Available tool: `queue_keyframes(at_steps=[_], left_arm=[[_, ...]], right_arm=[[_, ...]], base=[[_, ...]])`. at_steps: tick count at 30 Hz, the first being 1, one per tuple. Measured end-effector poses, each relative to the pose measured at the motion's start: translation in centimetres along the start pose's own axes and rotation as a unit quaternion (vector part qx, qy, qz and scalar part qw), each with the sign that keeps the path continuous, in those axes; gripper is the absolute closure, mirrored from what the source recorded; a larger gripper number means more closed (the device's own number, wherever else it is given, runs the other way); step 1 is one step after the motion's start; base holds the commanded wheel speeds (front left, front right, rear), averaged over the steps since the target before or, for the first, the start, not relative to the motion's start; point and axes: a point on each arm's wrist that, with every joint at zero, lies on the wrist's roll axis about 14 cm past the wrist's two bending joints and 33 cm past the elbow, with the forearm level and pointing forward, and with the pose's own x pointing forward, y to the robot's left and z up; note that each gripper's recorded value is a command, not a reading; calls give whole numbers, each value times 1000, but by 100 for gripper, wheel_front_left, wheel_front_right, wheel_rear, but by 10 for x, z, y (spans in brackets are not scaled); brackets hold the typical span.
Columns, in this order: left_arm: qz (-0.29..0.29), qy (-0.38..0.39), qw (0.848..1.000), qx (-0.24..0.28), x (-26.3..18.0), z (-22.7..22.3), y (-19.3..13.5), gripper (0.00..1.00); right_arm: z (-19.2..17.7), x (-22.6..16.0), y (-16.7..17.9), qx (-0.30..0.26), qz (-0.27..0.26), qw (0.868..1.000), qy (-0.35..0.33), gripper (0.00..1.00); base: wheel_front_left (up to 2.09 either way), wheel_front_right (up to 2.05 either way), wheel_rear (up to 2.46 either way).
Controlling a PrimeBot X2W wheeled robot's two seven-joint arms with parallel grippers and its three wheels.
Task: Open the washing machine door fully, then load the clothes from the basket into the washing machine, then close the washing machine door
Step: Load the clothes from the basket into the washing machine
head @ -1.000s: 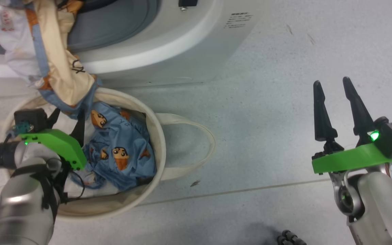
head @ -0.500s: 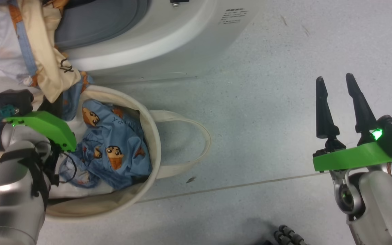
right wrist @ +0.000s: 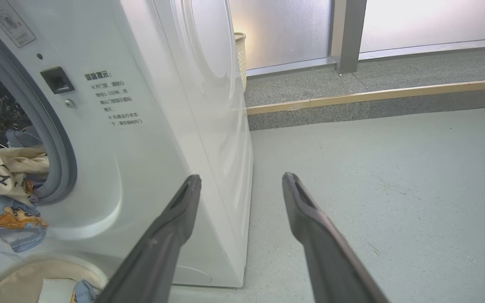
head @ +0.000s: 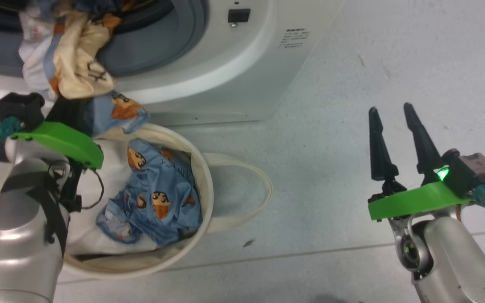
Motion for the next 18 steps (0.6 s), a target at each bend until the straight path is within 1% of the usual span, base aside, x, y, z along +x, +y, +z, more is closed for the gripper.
queue_keyframes(at_steps=[3, 6, 11, 18], left_arm=[[-6, -47, 999, 10, -1, 38, -4, 100], [-12, -73, 997, 15, 0, 60, -9, 100], [-20, -81, 996, 24, 17, 72, -16, 100], [-13, -89, 995, 47, 60, 87, -13, 100]], right_arm=[[9, -3, 5, 3, 4, 1000, -10, 0], [15, -6, 5, 3, 3, 1000, -17, 0], [12, -10, -1, 1, -5, 1000, -10, 0], [-1, -13, -21, -5, -32, 999, 7, 0]], base=[[0, 0, 0], [0, 0, 0], [0, 0, 0], [0, 0, 0]])
